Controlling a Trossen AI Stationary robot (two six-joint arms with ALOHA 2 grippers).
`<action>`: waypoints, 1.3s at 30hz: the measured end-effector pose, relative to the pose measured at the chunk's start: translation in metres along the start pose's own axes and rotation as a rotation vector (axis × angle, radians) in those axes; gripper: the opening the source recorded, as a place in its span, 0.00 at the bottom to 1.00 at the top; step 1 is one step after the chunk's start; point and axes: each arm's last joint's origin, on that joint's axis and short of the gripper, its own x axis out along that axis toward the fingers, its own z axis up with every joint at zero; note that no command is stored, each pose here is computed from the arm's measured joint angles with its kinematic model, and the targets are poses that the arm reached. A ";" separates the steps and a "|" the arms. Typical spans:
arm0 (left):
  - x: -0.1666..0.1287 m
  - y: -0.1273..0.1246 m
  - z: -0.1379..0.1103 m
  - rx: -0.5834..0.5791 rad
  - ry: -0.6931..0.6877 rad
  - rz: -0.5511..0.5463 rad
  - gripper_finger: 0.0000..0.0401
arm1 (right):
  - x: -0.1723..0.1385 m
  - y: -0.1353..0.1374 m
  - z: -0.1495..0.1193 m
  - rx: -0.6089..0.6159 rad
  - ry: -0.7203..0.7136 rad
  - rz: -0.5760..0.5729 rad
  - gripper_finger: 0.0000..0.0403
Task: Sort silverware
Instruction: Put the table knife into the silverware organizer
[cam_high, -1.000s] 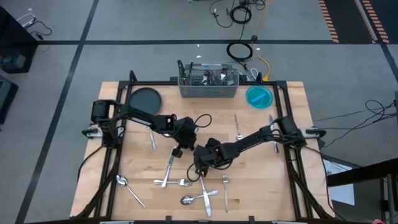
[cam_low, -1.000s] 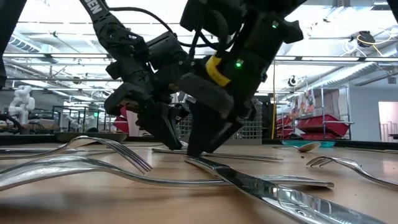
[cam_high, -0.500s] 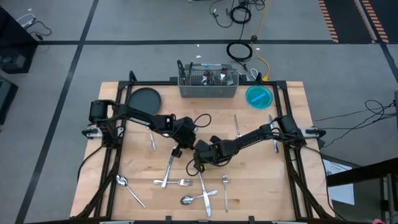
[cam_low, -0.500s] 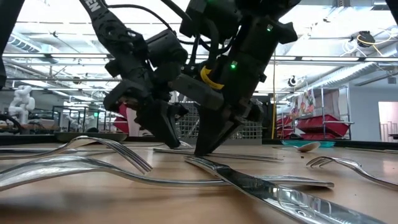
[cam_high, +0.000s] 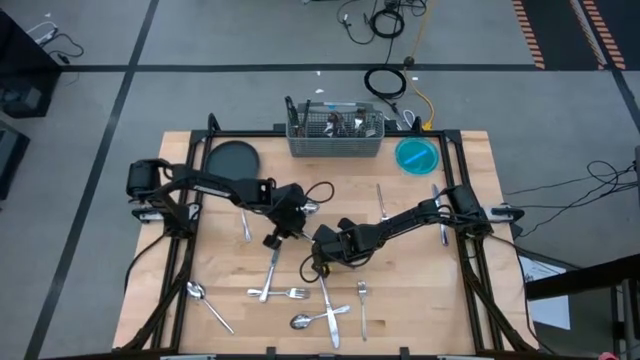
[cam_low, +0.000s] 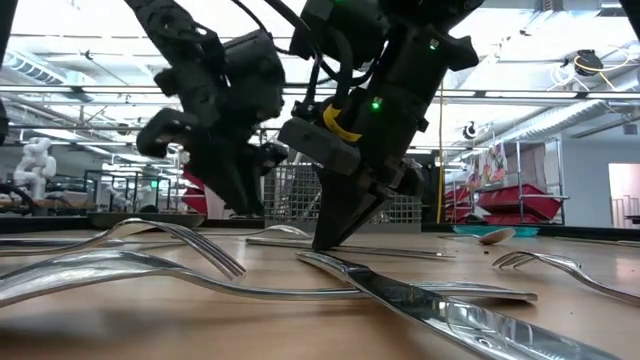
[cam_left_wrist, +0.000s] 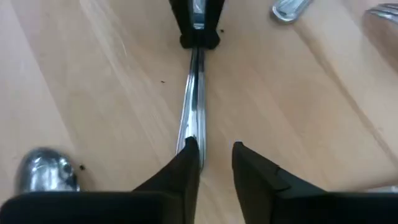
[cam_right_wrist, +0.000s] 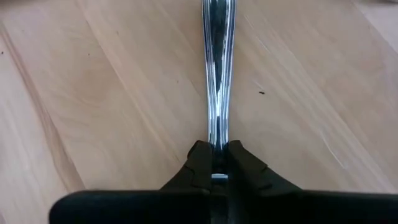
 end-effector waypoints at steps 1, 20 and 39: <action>0.003 0.001 -0.004 -0.011 0.012 -0.004 0.28 | -0.001 0.000 0.000 -0.001 -0.002 0.002 0.02; 0.005 0.016 -0.016 -0.076 -0.037 -0.014 0.38 | -0.002 0.001 0.000 -0.028 -0.007 0.004 0.02; 0.034 0.021 -0.030 -0.129 0.017 -0.076 0.19 | -0.029 0.002 0.006 -0.068 -0.076 0.013 0.18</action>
